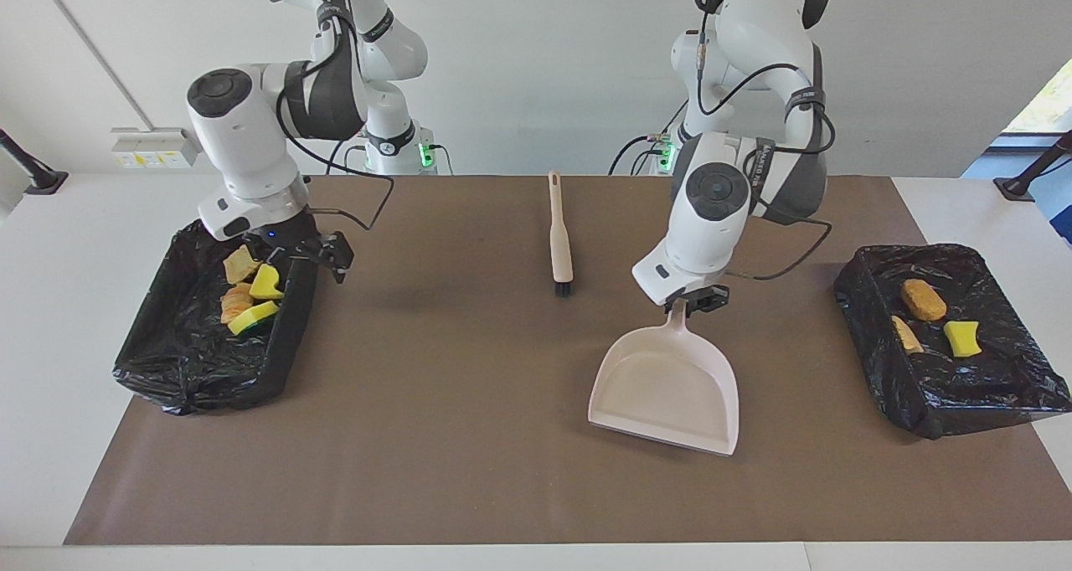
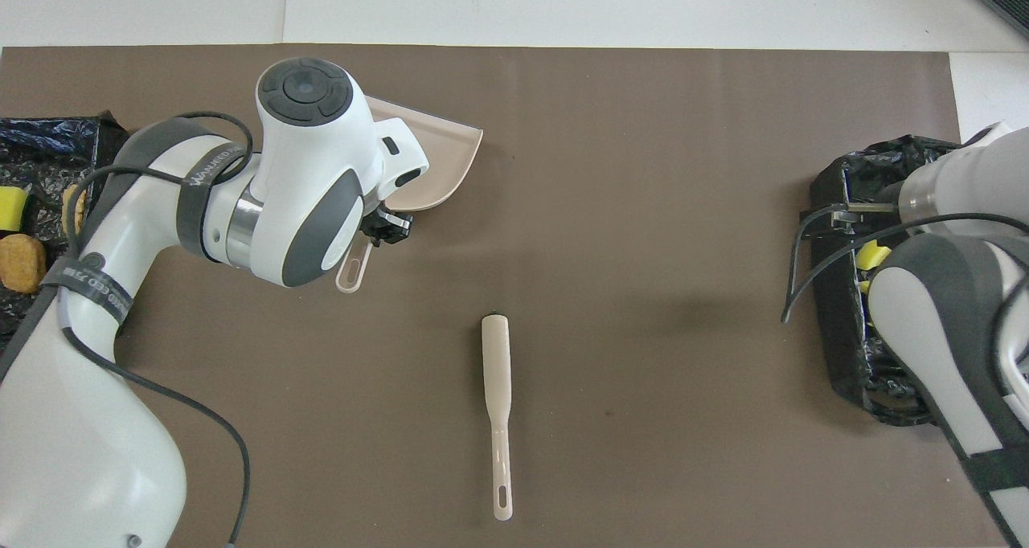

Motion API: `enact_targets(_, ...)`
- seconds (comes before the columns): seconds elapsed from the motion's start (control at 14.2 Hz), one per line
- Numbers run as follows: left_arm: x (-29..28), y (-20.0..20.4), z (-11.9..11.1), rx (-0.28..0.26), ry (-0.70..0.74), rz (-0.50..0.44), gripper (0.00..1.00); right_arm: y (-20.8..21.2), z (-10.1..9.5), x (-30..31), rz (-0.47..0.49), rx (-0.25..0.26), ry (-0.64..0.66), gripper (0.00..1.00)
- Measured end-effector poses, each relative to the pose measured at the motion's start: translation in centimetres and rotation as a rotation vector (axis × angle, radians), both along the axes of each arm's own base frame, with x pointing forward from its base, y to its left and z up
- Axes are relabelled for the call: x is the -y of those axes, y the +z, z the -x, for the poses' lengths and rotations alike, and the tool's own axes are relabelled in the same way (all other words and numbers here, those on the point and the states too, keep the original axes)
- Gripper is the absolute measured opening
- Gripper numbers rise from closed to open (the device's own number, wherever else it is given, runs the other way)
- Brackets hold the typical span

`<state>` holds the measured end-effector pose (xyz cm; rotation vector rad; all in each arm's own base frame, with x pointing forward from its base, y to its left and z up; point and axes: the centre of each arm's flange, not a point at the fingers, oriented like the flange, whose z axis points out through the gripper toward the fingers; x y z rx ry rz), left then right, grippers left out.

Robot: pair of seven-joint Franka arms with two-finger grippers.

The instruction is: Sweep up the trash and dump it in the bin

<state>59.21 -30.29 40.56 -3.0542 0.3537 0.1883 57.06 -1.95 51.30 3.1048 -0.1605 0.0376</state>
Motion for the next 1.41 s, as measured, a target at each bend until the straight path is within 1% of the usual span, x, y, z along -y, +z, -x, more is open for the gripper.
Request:
enact_targets(0.07, 1.9, -0.5, 0.7, 0.0, 0.052, 0.019, 0.31, 2.4, 0.7, 0.8, 0.001, -0.017, 0.008, 1.0)
enact_targets(0.14, 3.6, -1.3, 1.4, -0.005, 0.073, 0.025, 0.31, 4.6, 1.5, 1.6, 0.0, -0.03, 0.016, 1.0)
enact_targets(0.28, 7.9, -4.2, 2.8, -0.013, 0.078, 0.022, 0.31, 8.5, 3.8, 3.4, -0.008, -0.069, 0.019, 1.0)
enact_targets(0.35, 9.5, -5.3, 3.0, -0.006, 0.092, 0.025, 0.31, 10.2, 4.8, 4.3, -0.013, -0.082, 0.012, 1.0)
enact_targets(0.49, 11.0, -5.6, 2.3, 0.012, 0.124, 0.033, 0.31, 12.6, 6.1, 4.9, -0.018, -0.078, 0.006, 1.0)
enact_targets(0.63, 10.9, -5.3, 1.5, 0.024, 0.136, 0.039, 0.31, 13.1, 6.4, 4.3, -0.021, -0.075, 0.021, 1.0)
enact_targets(0.84, 10.7, -5.4, 1.3, 0.027, 0.141, 0.038, 0.32, 12.6, 6.1, 3.4, -0.02, -0.086, 0.058, 1.0)
enact_targets(1.05, 10.6, -4.1, 0.7, 0.048, 0.147, 0.053, 0.62, 12.4, 6.0, 3.6, -0.021, -0.084, 0.054, 1.0)
enact_targets(1.12, 10.1, -2.8, 0.4, 0.065, 0.155, 0.062, 0.74, 12.4, 5.9, 3.7, -0.021, -0.082, 0.053, 1.0)
enact_targets(1.19, 9.0, -1.2, 0.2, 0.078, 0.169, 0.068, 0.85, 12.4, 5.9, 3.8, -0.021, -0.082, 0.051, 1.0)
enact_targets(1.27, 7.2, 0.6, 0.1, 0.088, 0.191, 0.071, 0.98, 12.3, 5.9, 4.0, -0.021, -0.083, 0.048, 1.0)
enact_targets(1.34, 4.9, 2.3, 0.1, 0.094, 0.216, 0.071, 1.0, 12.2, 5.8, 4.1, -0.023, -0.085, 0.045, 1.0)
enact_targets(1.41, 2.2, 3.7, 0.4, 0.097, 0.228, 0.071, 1.0, 12.2, 5.8, 4.2, -0.031, -0.085, 0.042, 1.0)
